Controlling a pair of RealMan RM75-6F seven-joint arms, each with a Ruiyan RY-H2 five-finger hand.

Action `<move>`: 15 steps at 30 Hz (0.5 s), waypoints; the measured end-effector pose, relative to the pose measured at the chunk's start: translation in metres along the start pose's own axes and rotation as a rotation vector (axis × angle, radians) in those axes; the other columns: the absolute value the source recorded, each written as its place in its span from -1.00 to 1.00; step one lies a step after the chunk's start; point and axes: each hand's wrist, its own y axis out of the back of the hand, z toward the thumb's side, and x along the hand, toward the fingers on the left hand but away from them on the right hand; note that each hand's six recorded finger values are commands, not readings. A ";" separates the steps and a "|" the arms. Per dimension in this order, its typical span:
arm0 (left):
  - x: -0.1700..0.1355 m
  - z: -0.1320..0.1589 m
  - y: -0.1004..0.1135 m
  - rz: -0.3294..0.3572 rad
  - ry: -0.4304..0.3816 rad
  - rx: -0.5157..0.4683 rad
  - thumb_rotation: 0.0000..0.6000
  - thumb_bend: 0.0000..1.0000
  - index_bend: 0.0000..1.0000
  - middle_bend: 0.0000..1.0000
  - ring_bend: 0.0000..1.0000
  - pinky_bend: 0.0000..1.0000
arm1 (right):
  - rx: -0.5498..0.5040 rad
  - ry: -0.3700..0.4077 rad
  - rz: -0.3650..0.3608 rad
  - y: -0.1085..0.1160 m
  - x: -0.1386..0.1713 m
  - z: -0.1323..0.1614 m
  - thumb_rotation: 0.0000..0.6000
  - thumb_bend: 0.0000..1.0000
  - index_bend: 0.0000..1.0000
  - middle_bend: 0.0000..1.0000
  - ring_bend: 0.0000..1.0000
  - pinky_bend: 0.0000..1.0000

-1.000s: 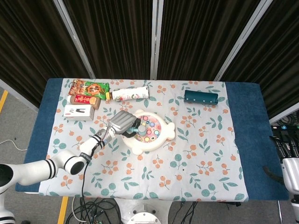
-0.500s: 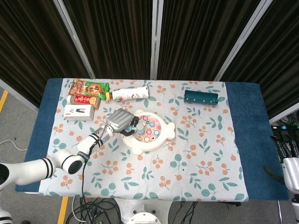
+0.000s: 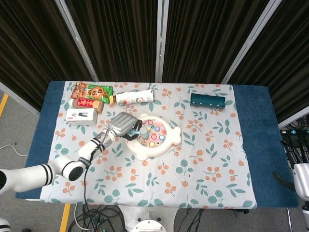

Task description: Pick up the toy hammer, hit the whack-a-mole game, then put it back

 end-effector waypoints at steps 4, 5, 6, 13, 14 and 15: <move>0.003 -0.001 -0.009 -0.020 0.007 0.002 1.00 0.17 0.35 0.33 0.10 0.24 | 0.002 -0.001 0.003 0.000 -0.001 0.000 1.00 -0.85 -0.80 -0.60 -0.97 -0.92; 0.005 -0.002 -0.012 -0.027 0.009 0.003 1.00 0.17 0.35 0.33 0.10 0.24 | 0.003 -0.001 0.003 0.000 -0.001 0.000 1.00 -0.85 -0.80 -0.60 -0.97 -0.92; 0.005 -0.002 -0.014 -0.032 0.011 0.005 1.00 0.17 0.35 0.33 0.10 0.24 | 0.004 0.000 0.003 0.000 -0.001 0.000 1.00 -0.85 -0.80 -0.60 -0.97 -0.92; 0.001 -0.001 -0.006 -0.004 0.009 -0.016 1.00 0.17 0.35 0.33 0.10 0.24 | 0.002 -0.002 -0.006 0.002 0.000 -0.001 1.00 -0.85 -0.80 -0.60 -0.97 -0.92; -0.002 -0.002 -0.001 0.010 0.011 -0.027 1.00 0.17 0.35 0.33 0.10 0.24 | 0.001 -0.001 -0.007 0.002 0.000 -0.001 1.00 -0.85 -0.80 -0.60 -0.97 -0.92; -0.005 -0.004 0.002 0.021 0.014 -0.036 1.00 0.17 0.35 0.33 0.10 0.24 | 0.001 -0.001 -0.008 0.002 0.000 -0.001 1.00 -0.85 -0.80 -0.60 -0.97 -0.92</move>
